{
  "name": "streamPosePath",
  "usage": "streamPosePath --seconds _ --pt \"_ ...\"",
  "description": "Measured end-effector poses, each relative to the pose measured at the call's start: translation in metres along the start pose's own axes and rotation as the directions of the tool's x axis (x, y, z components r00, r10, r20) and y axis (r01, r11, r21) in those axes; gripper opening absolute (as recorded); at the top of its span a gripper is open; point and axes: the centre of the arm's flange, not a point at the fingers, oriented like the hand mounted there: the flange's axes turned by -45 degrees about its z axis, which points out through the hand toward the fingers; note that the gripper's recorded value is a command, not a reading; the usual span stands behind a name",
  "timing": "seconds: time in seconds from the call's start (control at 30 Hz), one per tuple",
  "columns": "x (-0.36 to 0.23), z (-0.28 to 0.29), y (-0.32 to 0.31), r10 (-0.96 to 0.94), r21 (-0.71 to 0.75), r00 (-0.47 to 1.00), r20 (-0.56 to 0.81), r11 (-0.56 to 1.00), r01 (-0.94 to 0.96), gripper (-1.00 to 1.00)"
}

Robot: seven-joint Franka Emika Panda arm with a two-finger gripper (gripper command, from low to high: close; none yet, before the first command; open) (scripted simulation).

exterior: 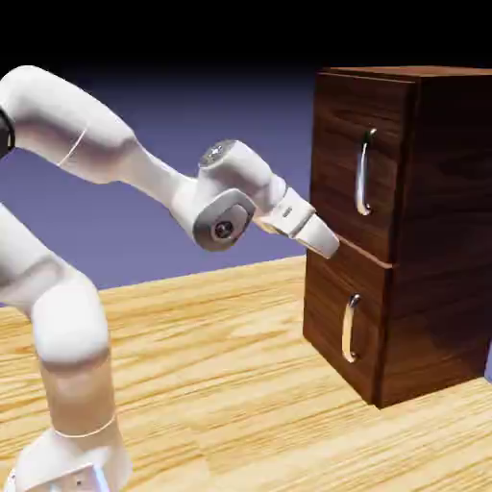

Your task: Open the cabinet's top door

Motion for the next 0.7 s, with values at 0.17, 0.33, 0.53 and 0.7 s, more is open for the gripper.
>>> streamPosePath --seconds 0.17,0.33,0.53,0.7 --pt "0.016 -0.025 -0.017 -0.329 0.006 0.943 -0.046 0.944 0.330 0.00" --pt "0.027 -0.049 -0.028 -0.613 -0.028 0.785 -0.087 0.790 0.613 0.00" --pt "0.034 -0.074 -0.035 -0.858 -0.109 0.503 -0.103 0.513 0.852 0.00" --pt "0.038 -0.091 -0.034 -0.970 -0.192 0.230 -0.077 0.241 0.951 0.00"
